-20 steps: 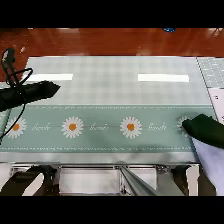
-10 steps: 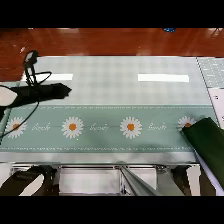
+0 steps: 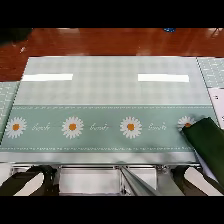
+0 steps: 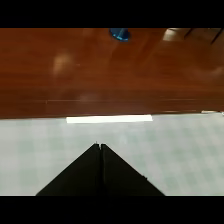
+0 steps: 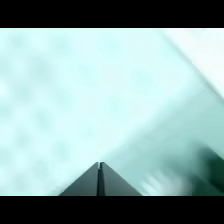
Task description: Fold the shirts.
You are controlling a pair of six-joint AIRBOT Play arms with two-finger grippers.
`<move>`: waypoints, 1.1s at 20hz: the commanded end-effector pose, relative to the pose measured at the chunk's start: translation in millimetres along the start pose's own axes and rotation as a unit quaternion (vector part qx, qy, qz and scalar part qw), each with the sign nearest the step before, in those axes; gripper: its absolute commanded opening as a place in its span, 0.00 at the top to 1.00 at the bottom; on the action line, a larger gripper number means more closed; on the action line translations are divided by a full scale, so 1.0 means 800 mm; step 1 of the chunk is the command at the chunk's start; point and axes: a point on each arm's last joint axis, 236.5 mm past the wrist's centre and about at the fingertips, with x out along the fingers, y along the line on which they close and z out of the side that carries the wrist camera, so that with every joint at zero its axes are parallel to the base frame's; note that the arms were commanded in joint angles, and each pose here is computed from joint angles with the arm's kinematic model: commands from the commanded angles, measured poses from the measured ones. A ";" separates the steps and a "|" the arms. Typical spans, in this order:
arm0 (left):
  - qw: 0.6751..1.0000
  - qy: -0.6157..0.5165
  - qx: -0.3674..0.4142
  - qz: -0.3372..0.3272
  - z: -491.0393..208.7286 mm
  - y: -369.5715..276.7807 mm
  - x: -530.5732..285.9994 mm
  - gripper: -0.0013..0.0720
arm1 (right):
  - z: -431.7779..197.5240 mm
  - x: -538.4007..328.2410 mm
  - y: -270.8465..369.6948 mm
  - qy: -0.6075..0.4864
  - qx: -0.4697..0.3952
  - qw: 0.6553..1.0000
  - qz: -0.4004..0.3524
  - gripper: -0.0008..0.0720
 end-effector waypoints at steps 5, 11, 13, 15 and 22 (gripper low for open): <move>0.957 0.286 0.038 0.037 -0.189 0.001 0.071 0.95 | -0.100 0.152 0.200 0.080 -0.299 0.951 0.006 0.96; 0.927 0.365 -0.005 0.087 -0.271 0.057 0.108 0.95 | -0.162 0.216 0.126 0.180 -0.294 0.936 -0.073 0.95; 0.927 0.365 -0.005 0.087 -0.272 0.057 0.109 0.95 | -0.163 0.215 0.126 0.181 -0.295 0.935 -0.074 0.95; 0.927 0.364 -0.004 0.087 -0.272 0.058 0.109 0.95 | -0.164 0.215 0.124 0.185 -0.294 0.935 -0.076 0.95; 0.925 0.370 -0.005 0.087 -0.278 0.060 0.113 0.95 | -0.162 0.216 0.126 0.180 -0.295 0.935 -0.074 0.95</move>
